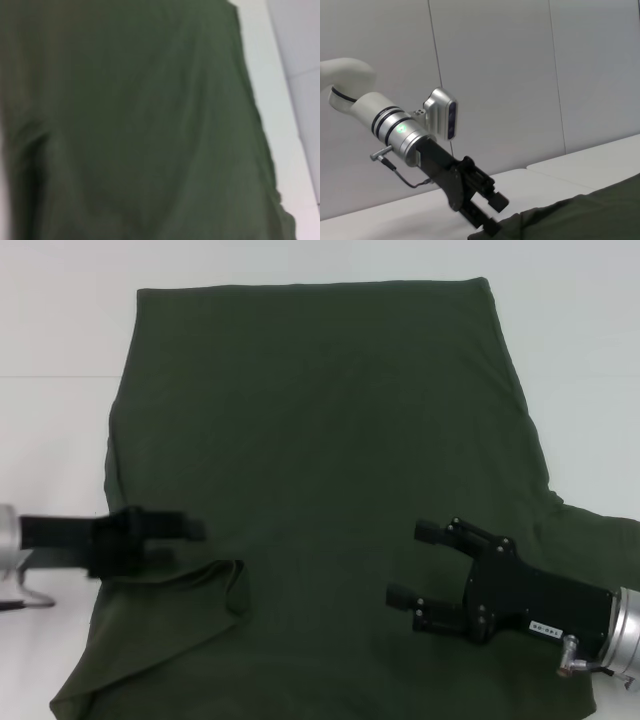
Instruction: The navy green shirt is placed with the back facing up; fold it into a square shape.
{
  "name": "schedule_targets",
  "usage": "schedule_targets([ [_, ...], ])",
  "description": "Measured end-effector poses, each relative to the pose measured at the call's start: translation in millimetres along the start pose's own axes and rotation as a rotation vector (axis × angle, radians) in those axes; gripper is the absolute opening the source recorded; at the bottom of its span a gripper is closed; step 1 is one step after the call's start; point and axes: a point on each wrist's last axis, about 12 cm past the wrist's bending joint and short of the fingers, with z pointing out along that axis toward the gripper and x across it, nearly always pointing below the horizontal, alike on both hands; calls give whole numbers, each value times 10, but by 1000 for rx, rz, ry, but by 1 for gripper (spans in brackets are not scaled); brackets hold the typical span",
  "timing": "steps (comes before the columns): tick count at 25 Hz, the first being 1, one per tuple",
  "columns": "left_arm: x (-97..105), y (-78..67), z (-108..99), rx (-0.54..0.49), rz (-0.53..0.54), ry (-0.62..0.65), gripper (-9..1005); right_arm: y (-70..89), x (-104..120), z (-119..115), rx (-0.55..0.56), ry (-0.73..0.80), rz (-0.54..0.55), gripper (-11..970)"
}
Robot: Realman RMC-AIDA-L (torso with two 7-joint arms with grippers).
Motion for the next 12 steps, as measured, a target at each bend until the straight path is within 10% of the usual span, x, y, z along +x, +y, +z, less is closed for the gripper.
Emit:
schedule_targets([
  [12, 257, 463, -387, 14, -281, -110, 829, -2, 1, -23, 11, -9, 12, 944],
])
